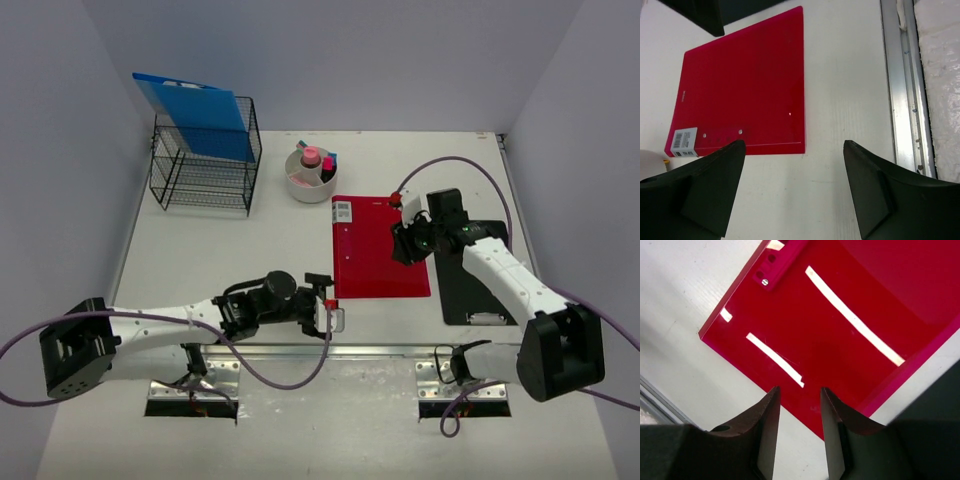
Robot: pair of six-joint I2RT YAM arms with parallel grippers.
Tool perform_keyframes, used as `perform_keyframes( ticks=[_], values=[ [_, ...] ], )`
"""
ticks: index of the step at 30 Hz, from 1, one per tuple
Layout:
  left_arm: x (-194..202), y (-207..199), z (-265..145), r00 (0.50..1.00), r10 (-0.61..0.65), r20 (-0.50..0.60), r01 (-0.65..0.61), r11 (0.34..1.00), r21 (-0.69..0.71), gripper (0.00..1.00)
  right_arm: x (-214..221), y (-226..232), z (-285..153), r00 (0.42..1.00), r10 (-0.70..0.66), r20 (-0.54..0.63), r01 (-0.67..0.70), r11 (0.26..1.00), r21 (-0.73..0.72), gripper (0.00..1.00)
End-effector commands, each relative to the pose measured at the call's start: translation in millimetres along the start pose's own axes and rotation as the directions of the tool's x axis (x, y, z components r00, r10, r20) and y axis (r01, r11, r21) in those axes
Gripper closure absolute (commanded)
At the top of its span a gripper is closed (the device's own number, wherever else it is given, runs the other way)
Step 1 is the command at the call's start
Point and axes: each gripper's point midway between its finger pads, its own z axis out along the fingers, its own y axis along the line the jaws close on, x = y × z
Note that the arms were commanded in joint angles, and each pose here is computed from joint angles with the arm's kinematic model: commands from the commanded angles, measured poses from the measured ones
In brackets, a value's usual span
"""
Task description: Organize the desk
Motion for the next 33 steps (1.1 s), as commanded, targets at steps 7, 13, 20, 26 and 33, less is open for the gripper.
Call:
perform_keyframes(
  ticks=[7, 13, 20, 26, 33],
  values=[
    [13.9, 16.9, 22.5, 0.95, 0.214, -0.225, -0.26, 0.946, -0.196, 0.28, -14.7, -11.4, -2.5, 0.982, 0.184, 0.048, -0.183, 0.983, -0.029, 0.61],
    [27.3, 14.9, 45.5, 0.929, 0.192, -0.316, -0.268, 0.938, -0.219, 0.32, -8.7, -18.2, -2.0, 0.96, 0.274, 0.047, -0.273, 0.961, -0.039, 0.6],
    [25.5, 13.8, 68.3, 0.932, 0.145, -0.332, -0.237, 0.937, -0.256, 0.41, -9.9, -28.5, -5.6, 0.945, 0.322, 0.058, -0.32, 0.946, -0.047, 0.6],
    [28.8, 6.3, 79.5, 0.924, 0.165, -0.345, -0.258, 0.935, -0.242, 0.45, -12.4, -33.3, -6.8, 0.939, 0.337, 0.067, -0.335, 0.941, -0.047, 0.6],
    [42.2, -3.4, 88.8, 0.912, 0.168, -0.375, -0.263, 0.94, -0.218, 0.47, -15.2, -38.5, -8.3, 0.938, 0.339, 0.075, -0.337, 0.941, -0.043, 0.61]
  ],
)
